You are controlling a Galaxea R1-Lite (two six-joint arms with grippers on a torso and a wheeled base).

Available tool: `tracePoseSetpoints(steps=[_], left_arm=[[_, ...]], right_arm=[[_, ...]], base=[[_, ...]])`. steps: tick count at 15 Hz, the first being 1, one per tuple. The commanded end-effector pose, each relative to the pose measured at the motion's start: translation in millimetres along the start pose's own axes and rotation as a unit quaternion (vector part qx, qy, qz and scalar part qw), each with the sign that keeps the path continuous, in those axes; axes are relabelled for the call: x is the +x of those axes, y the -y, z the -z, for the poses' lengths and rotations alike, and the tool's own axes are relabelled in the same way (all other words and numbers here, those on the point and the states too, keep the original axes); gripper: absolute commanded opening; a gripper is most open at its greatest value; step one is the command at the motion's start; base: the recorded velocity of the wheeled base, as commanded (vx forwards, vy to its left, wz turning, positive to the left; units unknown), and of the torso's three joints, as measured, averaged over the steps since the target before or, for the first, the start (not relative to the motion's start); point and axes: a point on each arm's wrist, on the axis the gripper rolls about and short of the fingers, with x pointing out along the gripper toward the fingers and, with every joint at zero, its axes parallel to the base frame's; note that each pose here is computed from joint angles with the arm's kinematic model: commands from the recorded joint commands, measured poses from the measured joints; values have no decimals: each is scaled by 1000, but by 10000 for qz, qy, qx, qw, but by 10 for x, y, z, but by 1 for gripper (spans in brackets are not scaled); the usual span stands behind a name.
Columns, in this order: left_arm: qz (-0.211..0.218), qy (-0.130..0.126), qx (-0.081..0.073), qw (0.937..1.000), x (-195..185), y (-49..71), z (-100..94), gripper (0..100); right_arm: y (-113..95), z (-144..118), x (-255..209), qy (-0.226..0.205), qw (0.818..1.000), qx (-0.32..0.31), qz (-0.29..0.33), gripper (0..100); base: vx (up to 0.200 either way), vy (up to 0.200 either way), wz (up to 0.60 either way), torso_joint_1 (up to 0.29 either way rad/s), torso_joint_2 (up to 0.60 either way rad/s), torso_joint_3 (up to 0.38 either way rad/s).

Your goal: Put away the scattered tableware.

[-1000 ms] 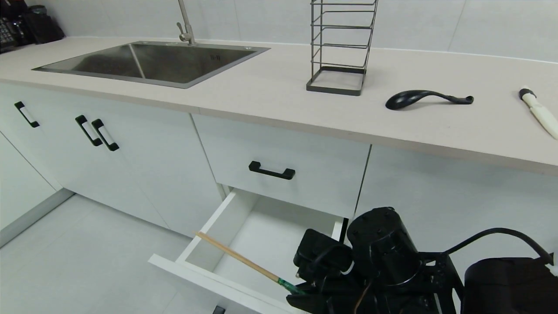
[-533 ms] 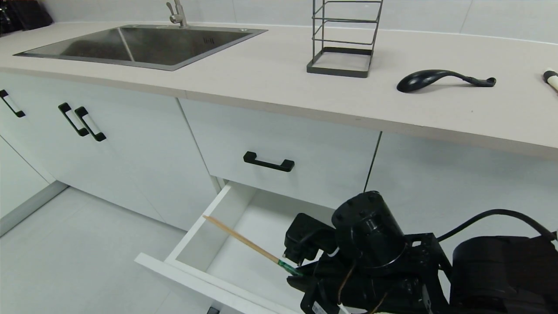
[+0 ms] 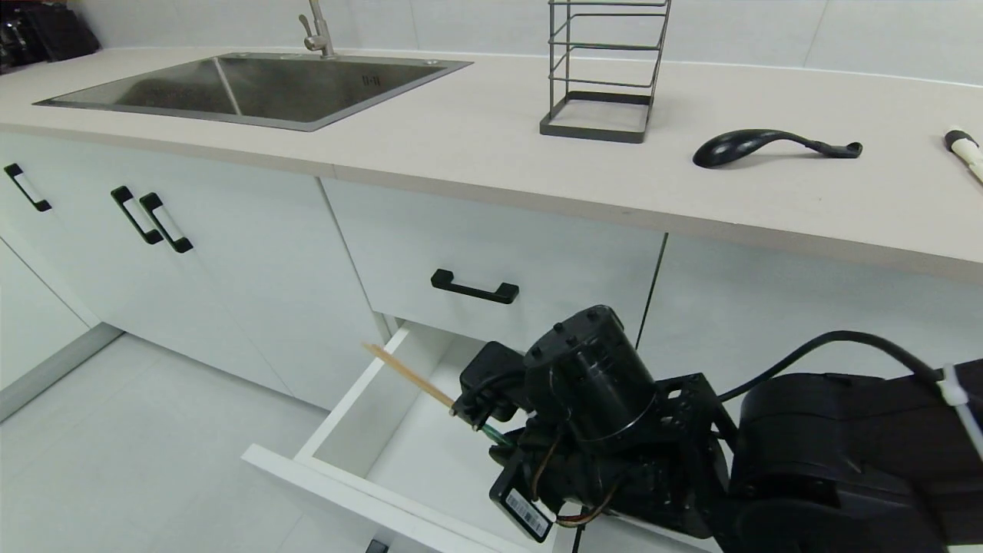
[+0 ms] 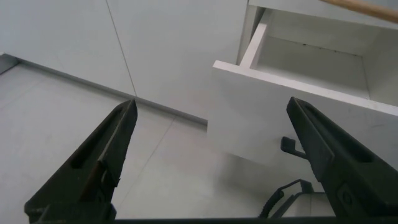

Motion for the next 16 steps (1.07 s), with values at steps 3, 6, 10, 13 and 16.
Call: tracePoseSetpoints(steps=[3,6,10,13,16], left_arm=[[-5,0,-1,10000,0,0,1,100],[-5,0,-1,10000,0,0,1,100],[-5,0,-1,10000,0,0,1,100],[-5,0,-1,10000,0,0,1,100],[-12,0,-1,10000,0,0,1,100]], right_arm=[[-59,74,335,-282,9994,-76,169,0],[-17,158,498,-484,9984,-29,281,0],[18,133,733,-528,9957,238,721,0],[61,207,804,-734,9916,257,1036,0],[110,204,913,-746,9897,312,1180,0]], base=[[0,0,0,0,0,0],[0,0,0,0,0,0],[0,0,0,0,0,0],[0,0,0,0,0,0],[0,0,0,0,0,0]])
